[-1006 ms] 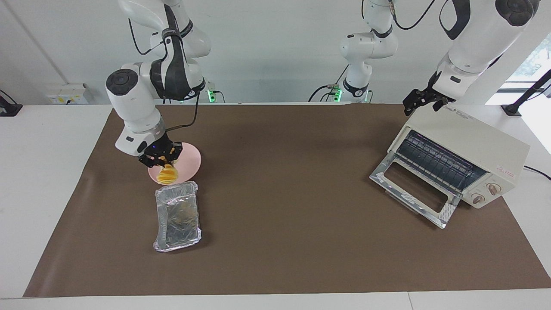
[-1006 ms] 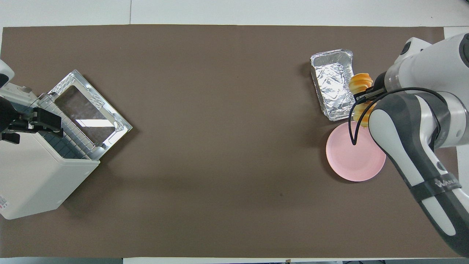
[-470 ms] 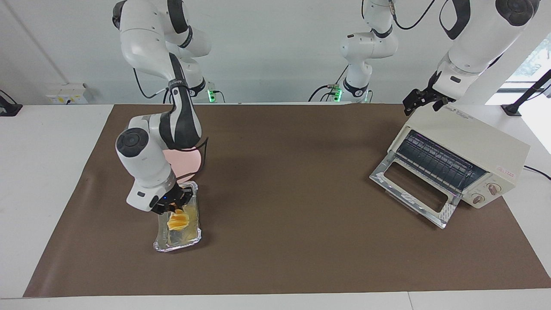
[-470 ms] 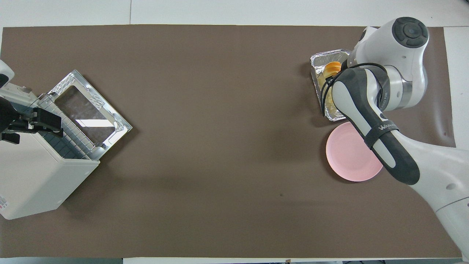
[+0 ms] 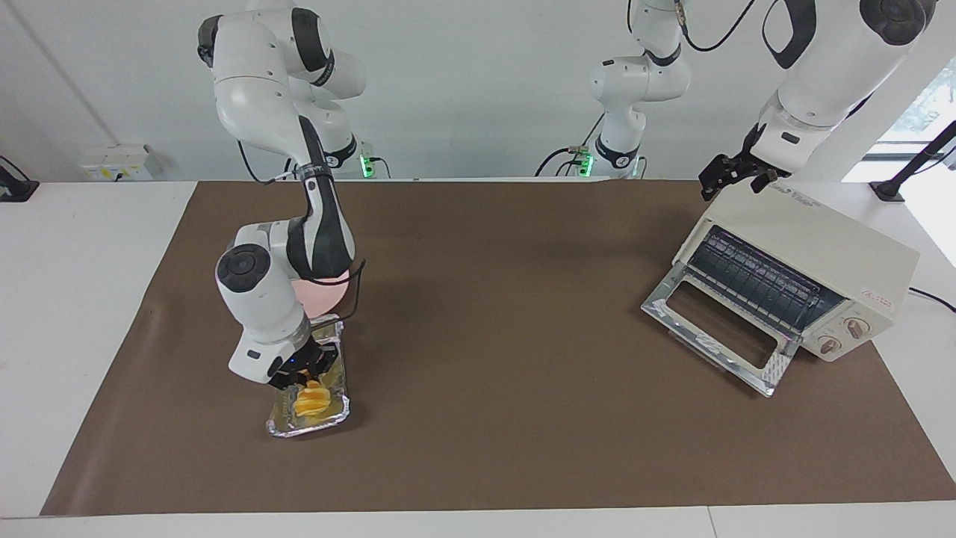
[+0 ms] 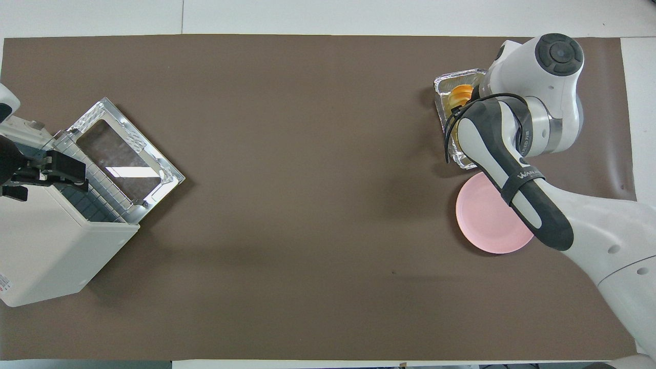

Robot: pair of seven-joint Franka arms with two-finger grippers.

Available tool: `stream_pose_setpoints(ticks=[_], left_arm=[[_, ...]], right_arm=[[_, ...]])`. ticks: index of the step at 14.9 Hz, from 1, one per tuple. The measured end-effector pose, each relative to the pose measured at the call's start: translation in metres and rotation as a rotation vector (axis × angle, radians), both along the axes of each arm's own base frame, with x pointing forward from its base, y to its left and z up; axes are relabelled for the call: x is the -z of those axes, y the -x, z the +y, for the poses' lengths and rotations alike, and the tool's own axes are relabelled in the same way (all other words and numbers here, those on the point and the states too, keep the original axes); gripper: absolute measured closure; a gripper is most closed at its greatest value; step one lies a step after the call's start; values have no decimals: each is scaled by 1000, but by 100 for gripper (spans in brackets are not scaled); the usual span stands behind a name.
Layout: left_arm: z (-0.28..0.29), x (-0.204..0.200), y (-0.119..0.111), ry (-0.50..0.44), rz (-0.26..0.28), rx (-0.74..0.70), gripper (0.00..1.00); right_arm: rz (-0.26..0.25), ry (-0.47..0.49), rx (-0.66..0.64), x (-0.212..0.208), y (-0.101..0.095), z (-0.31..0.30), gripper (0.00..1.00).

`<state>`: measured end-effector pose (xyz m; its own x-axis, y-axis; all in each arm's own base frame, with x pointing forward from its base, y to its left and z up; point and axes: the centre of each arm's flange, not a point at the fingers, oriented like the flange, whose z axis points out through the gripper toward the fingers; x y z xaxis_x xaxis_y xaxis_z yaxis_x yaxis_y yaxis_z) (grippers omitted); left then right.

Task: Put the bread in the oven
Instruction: 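Lift the bread with the right gripper and carry it over the foil tray, then lower the bread into the foil tray and release with the right gripper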

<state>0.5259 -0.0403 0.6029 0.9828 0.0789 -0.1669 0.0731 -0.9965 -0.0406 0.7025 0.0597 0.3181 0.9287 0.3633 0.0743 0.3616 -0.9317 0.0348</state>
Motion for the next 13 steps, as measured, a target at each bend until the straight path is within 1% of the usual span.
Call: stream_pose_setpoints(ticks=[2,3,4,5,6,8,10,11,13], left_arm=[[0,0,0,0,0,0,0],[0,0,0,0,0,0,0],[0,0,0,0,0,0,0],[0,0,0,0,0,0,0],[0,0,0,0,0,0,0],[0,0,0,0,0,0,0],[0,0,0,0,0,0,0],[0,0,0,0,0,0,0],[0,0,0,0,0,0,0]], right_arm=[[8,1,10,0,0,-7,62],[18,2,16,0,1,-11,52],[28,4,22,-2,2,-15,44],[37,5,27,-7,2,-19,35],[45,7,31,-15,3,-21,20],[62,12,34,-42,4,-22,1],[66,16,38,-70,3,-24,0],[57,16,42,-77,1,-28,0],[27,19,21,-77,-3,-41,0]])
